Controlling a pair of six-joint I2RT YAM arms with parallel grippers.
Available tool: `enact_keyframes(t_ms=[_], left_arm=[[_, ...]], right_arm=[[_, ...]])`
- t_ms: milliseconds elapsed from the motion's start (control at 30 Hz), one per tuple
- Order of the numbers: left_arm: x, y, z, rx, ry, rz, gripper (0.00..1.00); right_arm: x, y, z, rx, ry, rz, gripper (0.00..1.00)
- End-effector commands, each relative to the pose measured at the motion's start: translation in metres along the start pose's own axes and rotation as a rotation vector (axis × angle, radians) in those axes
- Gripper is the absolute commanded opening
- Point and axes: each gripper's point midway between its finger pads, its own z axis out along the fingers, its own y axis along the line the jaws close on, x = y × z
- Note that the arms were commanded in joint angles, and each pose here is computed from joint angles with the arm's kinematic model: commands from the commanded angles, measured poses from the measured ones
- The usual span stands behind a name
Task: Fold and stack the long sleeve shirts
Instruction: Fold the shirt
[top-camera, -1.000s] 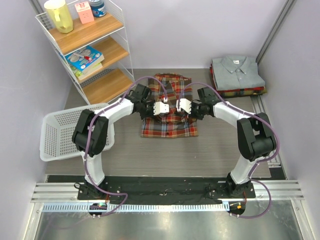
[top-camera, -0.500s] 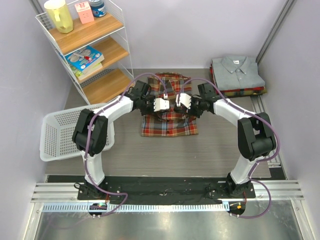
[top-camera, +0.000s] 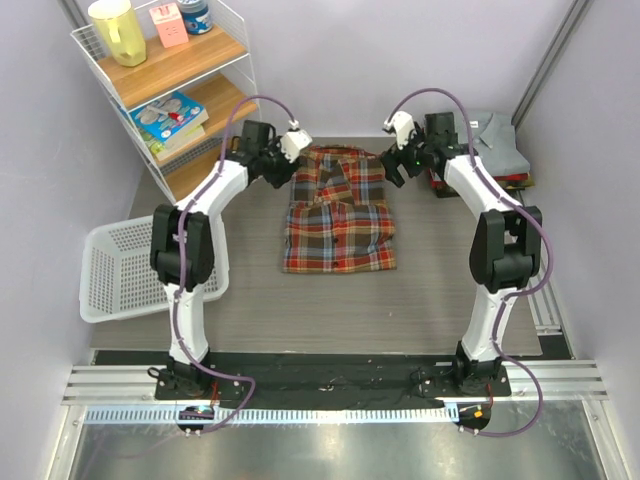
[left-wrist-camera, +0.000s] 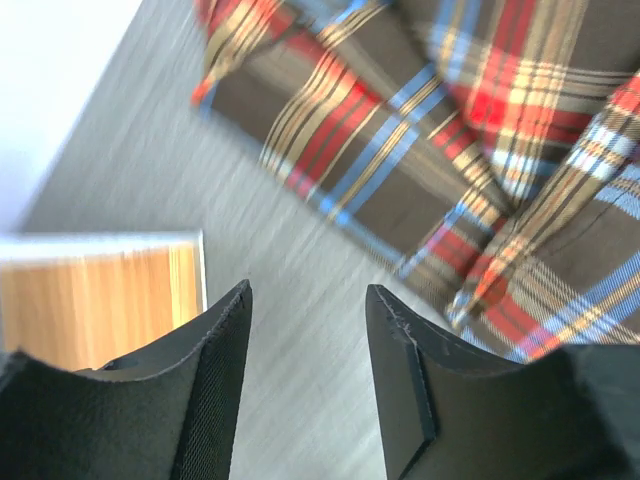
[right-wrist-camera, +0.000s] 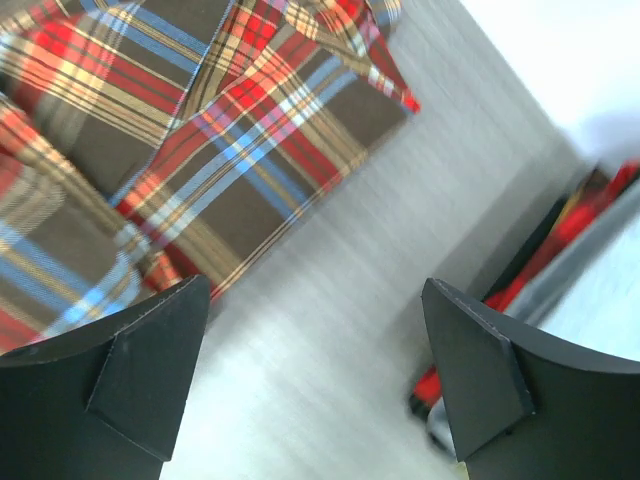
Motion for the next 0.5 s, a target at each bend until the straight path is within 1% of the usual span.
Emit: enact_keyframes(t_ms=[0,33,67,100,133,167,200,233,267,300,400,467], left_arm=[[0.004,-0.006,-0.043,0.027,0.001,-0.231,0.51],[0.005,-0.018,-0.051,0.066,-0.001,-0.246,0.51],[-0.008,-0.034,-0.069,0.12,-0.044,-0.273,0.53],[-0.008,-0.05,-0.075,0.17,-0.046,-0.306,0.55],[-0.001,-0.067,-0.077,0.213,-0.031,-0.356,0.56],[-0.012,-0.082,-0.085,0.271,-0.05,-0.467,0.57],[-0.011,-0.094,-0.086,0.315,-0.035,-0.525,0.59],[-0.009,-0.107,-0.084,0.354,-0.013,-0.586,0.62],[-0.007,-0.118,-0.082,0.393,0.011,-0.67,0.64],[-0.005,-0.124,-0.079,0.406,0.022,-0.691,0.64],[0.011,-0.139,-0.068,0.43,0.078,-0.79,0.64],[0.022,-0.145,-0.058,0.432,0.104,-0.817,0.64]], right_arm=[[-0.018,0.019,-0.045,-0.059,-0.011,0.251,0.92],[-0.016,0.029,-0.052,-0.085,-0.005,0.287,0.87],[-0.018,0.045,-0.06,-0.141,-0.017,0.315,0.83],[-0.013,0.061,-0.067,-0.176,-0.011,0.351,0.78],[-0.014,0.072,-0.072,-0.203,-0.012,0.414,0.61],[-0.016,0.086,-0.073,-0.254,-0.018,0.46,0.55],[-0.01,0.103,-0.071,-0.301,0.002,0.505,0.48],[-0.009,0.115,-0.07,-0.341,0.019,0.58,0.45],[-0.006,0.128,-0.069,-0.391,0.029,0.614,0.4],[0.005,0.145,-0.063,-0.43,0.068,0.64,0.38],[0.027,0.163,-0.053,-0.454,0.126,0.679,0.37],[0.048,0.167,-0.038,-0.447,0.176,0.707,0.37]])
